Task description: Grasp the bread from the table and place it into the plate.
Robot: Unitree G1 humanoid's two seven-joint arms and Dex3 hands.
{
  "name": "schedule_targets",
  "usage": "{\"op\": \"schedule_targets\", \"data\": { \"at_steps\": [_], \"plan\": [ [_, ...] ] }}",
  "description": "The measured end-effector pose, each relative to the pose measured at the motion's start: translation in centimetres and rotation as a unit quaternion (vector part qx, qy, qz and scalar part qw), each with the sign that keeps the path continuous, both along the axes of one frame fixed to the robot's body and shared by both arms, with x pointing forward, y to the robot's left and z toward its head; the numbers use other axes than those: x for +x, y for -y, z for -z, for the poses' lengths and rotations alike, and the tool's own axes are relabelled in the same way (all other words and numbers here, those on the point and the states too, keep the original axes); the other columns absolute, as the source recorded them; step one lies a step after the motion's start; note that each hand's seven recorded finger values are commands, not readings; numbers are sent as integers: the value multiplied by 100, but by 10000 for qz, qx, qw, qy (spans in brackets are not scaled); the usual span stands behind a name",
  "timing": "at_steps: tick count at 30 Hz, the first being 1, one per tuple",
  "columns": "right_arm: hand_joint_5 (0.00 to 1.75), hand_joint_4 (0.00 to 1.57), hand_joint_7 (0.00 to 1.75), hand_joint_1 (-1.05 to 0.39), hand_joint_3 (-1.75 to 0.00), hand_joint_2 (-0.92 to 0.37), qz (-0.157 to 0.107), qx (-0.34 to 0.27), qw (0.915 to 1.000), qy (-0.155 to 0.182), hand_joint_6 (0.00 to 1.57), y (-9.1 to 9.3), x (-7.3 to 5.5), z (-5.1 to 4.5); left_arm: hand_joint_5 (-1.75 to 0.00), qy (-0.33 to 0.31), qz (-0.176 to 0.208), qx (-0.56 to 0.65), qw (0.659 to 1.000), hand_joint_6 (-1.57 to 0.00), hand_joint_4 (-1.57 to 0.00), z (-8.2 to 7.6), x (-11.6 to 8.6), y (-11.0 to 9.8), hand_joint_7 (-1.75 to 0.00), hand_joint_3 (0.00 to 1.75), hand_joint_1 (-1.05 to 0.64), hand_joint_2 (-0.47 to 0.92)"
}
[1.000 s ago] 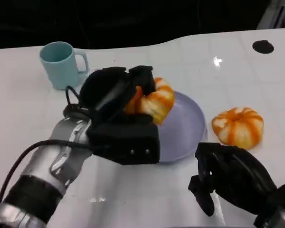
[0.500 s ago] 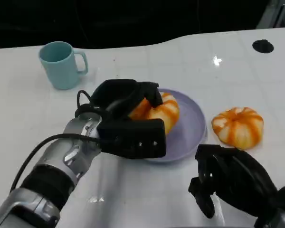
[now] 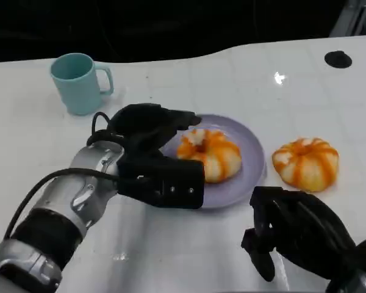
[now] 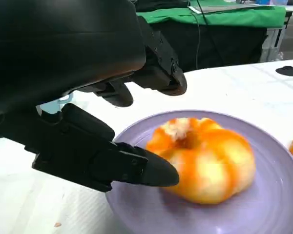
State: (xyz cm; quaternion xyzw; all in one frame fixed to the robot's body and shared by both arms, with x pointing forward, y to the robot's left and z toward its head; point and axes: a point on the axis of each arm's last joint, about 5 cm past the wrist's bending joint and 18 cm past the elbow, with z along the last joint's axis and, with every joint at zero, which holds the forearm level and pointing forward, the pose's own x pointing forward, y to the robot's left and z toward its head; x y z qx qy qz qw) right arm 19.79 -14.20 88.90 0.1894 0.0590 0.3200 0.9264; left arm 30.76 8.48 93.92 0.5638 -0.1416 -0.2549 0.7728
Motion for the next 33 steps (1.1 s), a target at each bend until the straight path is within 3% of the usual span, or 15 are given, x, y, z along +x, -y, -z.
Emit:
{"op": "schedule_targets", "data": {
  "at_steps": [7,11,15,16,17,18,19,21,24,26,33],
  "plan": [
    [159,130,154,-95,-44,-92,39,-6,10000,35,109,-6,-10,-21,-54,-3,92,-411,9991,-57,-40,-27,-93,-97,-8,21,-66,92],
    [159,129,154,-96,-44,-92,48,-18,10000,51,108,-4,-6,-34,-95,-271,38,-1417,9895,-68,-36,-36,-211,-208,-10,21,-59,92],
    [159,129,155,-95,-43,-92,51,-24,10000,39,109,5,5,-35,-122,-873,-107,-2691,9591,-81,-50,-33,-341,-326,-19,24,-49,92],
    [159,130,155,-95,-43,-92,51,-22,10000,34,109,7,9,-34,-131,-993,-113,-2986,9491,-80,-50,-30,-379,-349,-30,25,-47,92],
    [159,130,155,-95,-43,-92,57,-23,10000,32,109,10,13,-33,-141,-1116,-101,-3274,9382,-73,-51,-24,-416,-371,-55,26,-47,92],
    [159,130,154,-95,-43,-92,63,-26,10000,30,109,12,15,-33,-155,-1225,-68,-3539,9272,-63,-51,-15,-456,-387,-90,28,-48,92],
    [159,130,154,-95,-44,-92,67,-28,10000,28,108,14,17,-32,-165,-1317,-38,-3786,9162,-58,-51,-7,-494,-404,-111,29,-48,92],
    [158,129,153,-95,-44,-92,76,-38,10000,23,107,21,21,-30,-173,-1503,24,-4250,8926,-55,-60,-2,-563,-435,-141,30,-55,92],
    [159,128,154,-94,-45,-92,57,-58,10000,30,107,39,29,-29,-174,-1720,20,-4736,8638,-51,-68,1,-674,-485,-165,35,-62,92],
    [160,128,155,-95,-44,-92,42,-65,10000,6,106,47,33,-17,-175,-1799,16,-4937,8508,-51,-72,17,-759,-519,-172,36,-63,92],
    [161,128,156,-95,-44,-92,52,-69,10000,14,106,45,40,-11,-175,-2457,-172,-5795,7769,-60,-82,191,-1106,-610,-175,35,-59,92]
  ]
}}
